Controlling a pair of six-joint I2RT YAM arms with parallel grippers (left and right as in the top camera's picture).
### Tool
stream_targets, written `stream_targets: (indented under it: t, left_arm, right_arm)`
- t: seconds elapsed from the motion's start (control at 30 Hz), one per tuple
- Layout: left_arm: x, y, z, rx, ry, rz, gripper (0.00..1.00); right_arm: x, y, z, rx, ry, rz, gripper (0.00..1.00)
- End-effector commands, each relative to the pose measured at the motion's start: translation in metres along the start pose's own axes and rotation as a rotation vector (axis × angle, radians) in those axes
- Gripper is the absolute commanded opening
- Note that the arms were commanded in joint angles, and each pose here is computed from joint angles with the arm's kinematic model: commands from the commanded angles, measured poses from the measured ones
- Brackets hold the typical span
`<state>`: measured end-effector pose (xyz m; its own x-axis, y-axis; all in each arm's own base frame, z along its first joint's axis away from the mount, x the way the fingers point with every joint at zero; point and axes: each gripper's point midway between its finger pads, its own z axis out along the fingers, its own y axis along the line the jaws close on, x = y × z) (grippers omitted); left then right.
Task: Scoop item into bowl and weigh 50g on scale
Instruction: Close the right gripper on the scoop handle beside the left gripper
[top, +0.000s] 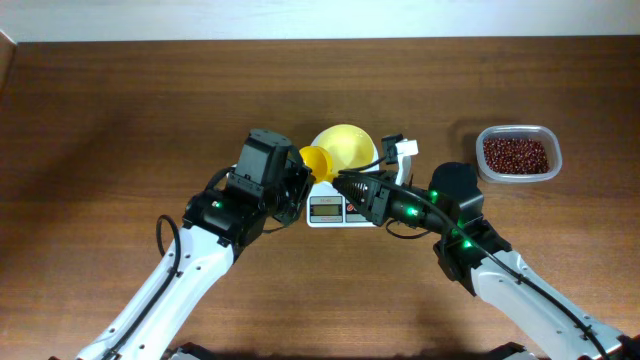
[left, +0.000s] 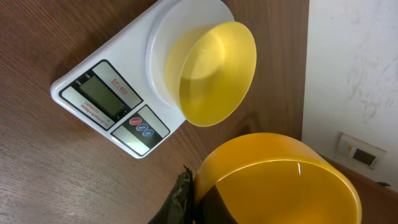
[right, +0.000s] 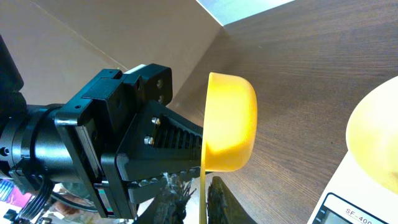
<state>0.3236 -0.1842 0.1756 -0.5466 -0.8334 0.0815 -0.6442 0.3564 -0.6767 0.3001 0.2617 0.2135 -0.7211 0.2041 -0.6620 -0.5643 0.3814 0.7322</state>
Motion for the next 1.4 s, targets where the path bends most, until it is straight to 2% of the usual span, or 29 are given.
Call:
stream_targets:
  t: [0.0, 0.17, 0.3, 1.37]
  left_arm:
    - [0.0053, -0.0089, -0.0045, 0.028, 0.016, 0.017, 0.0]
    - [0.0053, -0.009, -0.0046, 0.028, 0.016, 0.009, 0.0]
    - [0.0053, -0.0089, -0.0045, 0.028, 0.016, 0.006, 0.0]
    - [0.0055, -0.0033, -0.0044, 0.005, 0.017, -0.05, 0.0]
  right_arm:
    - [-0.0016, 0.0081, 0.0009, -0.026, 0.006, 0.005, 0.17]
    - [-0.0016, 0.0081, 0.0009, -0.026, 0.006, 0.018, 0.17]
    - [-0.0018, 0.0081, 0.0009, -0.026, 0.005, 0.033, 0.13]
    - [-0.0019, 0.008, 0.0009, -0.025, 0.005, 0.059, 0.13]
